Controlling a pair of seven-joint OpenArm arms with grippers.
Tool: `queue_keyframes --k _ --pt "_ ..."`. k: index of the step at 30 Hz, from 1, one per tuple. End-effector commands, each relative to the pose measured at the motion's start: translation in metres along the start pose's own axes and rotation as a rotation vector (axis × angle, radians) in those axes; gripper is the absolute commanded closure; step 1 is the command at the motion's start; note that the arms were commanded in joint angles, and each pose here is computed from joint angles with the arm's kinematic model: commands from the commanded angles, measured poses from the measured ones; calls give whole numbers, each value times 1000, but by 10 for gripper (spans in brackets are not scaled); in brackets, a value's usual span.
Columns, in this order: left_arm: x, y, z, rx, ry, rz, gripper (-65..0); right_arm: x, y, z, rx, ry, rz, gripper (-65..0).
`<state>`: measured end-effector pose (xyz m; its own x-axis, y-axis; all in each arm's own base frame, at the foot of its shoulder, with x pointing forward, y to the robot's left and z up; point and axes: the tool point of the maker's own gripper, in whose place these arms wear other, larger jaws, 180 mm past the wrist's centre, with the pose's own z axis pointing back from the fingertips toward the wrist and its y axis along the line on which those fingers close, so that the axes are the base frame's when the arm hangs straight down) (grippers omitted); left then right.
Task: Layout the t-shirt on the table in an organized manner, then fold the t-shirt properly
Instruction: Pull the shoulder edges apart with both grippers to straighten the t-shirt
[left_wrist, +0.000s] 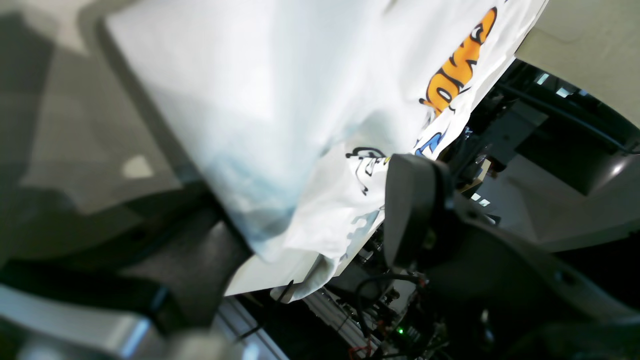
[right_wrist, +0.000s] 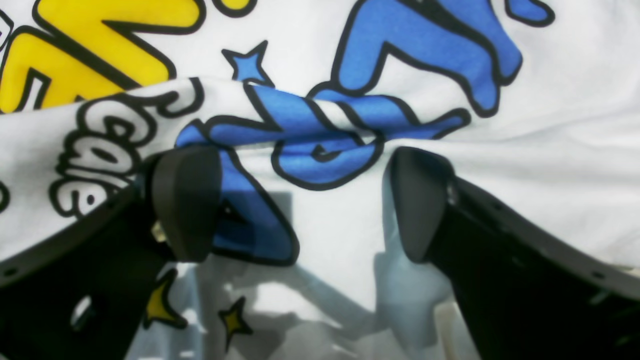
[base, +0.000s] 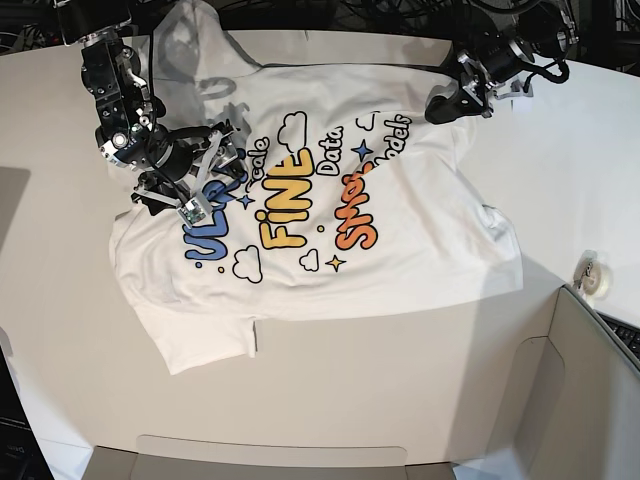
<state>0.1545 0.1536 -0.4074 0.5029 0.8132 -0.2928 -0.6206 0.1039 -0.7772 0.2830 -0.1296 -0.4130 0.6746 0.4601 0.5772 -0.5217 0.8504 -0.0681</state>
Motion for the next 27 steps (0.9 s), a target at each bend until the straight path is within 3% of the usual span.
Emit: queue_keyframes --k 1,7,14,20,27 --pt "5 -5 6 -17 -20 50 -301 -87 -9 5 -56 360 45 -522" --pt "33 -22 14 -71 -117 39 -278 -88 -10 5 -57 361 44 -522" --pt "56 -45 28 -158 -202 -102 -133 -89 -10 5 -56 364 43 -522" --pt "70 -49 45 -185 -273 -157 -8 -89 -10 5 -57 364 42 -522" --pt "91 -43 75 -179 -376 -147 0 -96 -7 5 -51 378 37 -522"
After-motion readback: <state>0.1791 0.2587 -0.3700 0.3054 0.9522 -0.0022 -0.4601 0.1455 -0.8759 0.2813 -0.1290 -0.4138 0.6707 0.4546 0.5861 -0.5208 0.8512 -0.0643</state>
